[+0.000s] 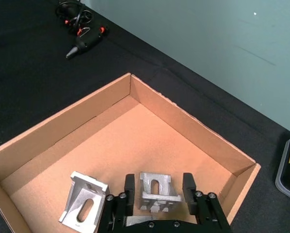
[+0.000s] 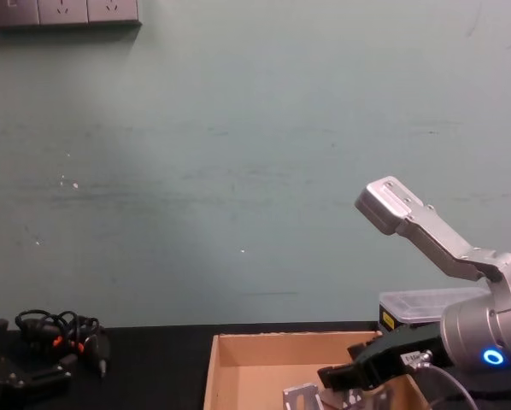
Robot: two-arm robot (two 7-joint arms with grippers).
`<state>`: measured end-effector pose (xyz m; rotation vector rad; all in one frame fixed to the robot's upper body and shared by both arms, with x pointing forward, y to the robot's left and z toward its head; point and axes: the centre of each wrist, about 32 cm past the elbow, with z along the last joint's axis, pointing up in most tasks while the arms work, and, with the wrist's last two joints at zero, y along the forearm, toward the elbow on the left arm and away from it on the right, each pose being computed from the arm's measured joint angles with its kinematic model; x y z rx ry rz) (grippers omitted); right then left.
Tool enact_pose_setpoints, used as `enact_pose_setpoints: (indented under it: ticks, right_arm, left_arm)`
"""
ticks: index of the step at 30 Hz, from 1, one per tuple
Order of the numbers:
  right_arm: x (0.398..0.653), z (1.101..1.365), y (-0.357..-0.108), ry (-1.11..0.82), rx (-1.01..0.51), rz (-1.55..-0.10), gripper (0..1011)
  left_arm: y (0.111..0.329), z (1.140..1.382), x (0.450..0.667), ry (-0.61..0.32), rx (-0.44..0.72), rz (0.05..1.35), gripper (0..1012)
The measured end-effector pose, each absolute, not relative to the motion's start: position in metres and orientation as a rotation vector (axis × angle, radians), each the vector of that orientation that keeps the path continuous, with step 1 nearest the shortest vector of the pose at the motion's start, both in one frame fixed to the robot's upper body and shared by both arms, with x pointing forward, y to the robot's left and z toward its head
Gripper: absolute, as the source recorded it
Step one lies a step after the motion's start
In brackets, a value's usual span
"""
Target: Use one hand to pick up the angle iron from the table and place it into the box.
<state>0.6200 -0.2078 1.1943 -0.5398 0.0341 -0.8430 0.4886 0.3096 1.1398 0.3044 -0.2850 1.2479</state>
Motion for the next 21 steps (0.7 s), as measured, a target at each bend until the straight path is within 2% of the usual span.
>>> enact_pose_setpoints:
  ticks: [3, 9, 10, 15, 21]
  right_arm:
    - [0.618, 1.195, -0.209, 0.026, -0.528, -0.859, 707]
    - [0.613, 1.196, -0.212, -0.001, -0.5, -0.884, 852]
    - [0.611, 1.197, -0.212, -0.012, -0.491, -0.891, 909]
    - [0.603, 1.2, -0.214, -0.042, -0.457, -0.907, 1003]
    - [0.588, 1.204, -0.217, -0.083, -0.393, -0.927, 1004]
  left_arm:
    - [0.31, 1.14, 0.489, -0.285, 0.304, 1.248, 1000]
    - [0.31, 1.14, 0.489, -0.285, 0.304, 1.248, 1000]
    - [0.31, 1.14, 0.489, -0.285, 0.304, 1.248, 1000]
    - [0.31, 1.14, 0.489, -0.285, 0.304, 1.248, 1000]
    - [0.31, 1.14, 0.489, -0.285, 0.304, 1.248, 1000]
